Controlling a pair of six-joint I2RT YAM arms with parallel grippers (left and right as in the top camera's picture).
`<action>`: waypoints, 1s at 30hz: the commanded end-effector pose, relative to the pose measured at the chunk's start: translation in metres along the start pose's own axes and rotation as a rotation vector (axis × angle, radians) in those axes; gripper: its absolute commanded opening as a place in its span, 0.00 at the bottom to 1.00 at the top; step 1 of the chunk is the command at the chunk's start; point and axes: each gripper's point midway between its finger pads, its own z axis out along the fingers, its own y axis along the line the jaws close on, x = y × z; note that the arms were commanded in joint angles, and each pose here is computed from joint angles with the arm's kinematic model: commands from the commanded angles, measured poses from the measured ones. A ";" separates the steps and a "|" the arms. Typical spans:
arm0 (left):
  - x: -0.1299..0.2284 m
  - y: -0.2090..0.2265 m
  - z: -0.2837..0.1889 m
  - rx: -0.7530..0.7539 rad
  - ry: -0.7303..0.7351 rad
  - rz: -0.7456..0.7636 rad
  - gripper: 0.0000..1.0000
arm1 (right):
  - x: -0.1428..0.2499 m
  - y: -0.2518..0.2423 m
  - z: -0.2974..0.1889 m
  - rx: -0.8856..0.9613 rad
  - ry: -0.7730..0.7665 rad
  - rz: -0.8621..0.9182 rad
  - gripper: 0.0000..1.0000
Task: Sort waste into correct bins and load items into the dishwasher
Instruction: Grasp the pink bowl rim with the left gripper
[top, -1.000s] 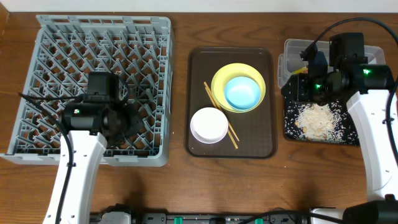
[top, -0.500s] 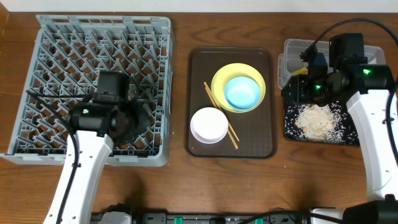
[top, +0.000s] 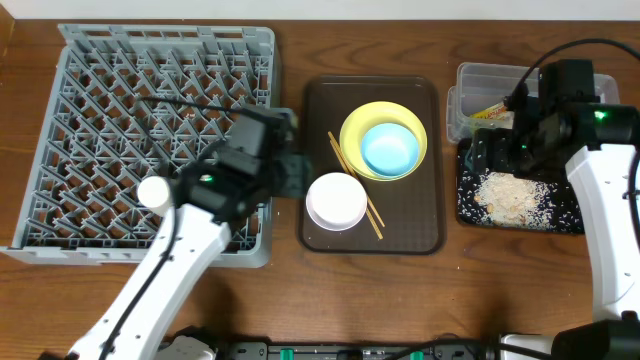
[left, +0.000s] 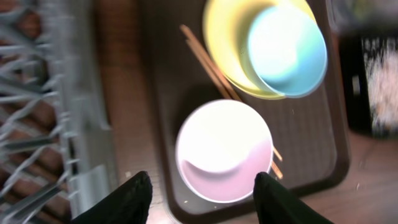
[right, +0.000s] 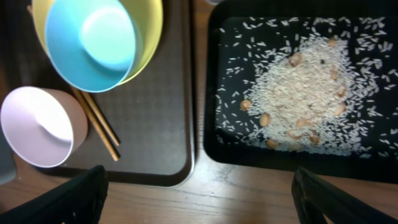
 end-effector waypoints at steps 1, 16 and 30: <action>0.013 -0.027 0.021 0.033 0.067 0.176 0.57 | -0.001 -0.007 -0.005 0.018 -0.016 0.016 0.97; 0.098 -0.066 0.099 -0.010 0.352 0.423 0.62 | -0.001 -0.007 -0.005 0.018 -0.016 0.016 0.97; 0.118 -0.054 0.132 -0.081 0.415 0.452 0.59 | -0.001 -0.007 -0.005 0.018 -0.015 0.016 0.96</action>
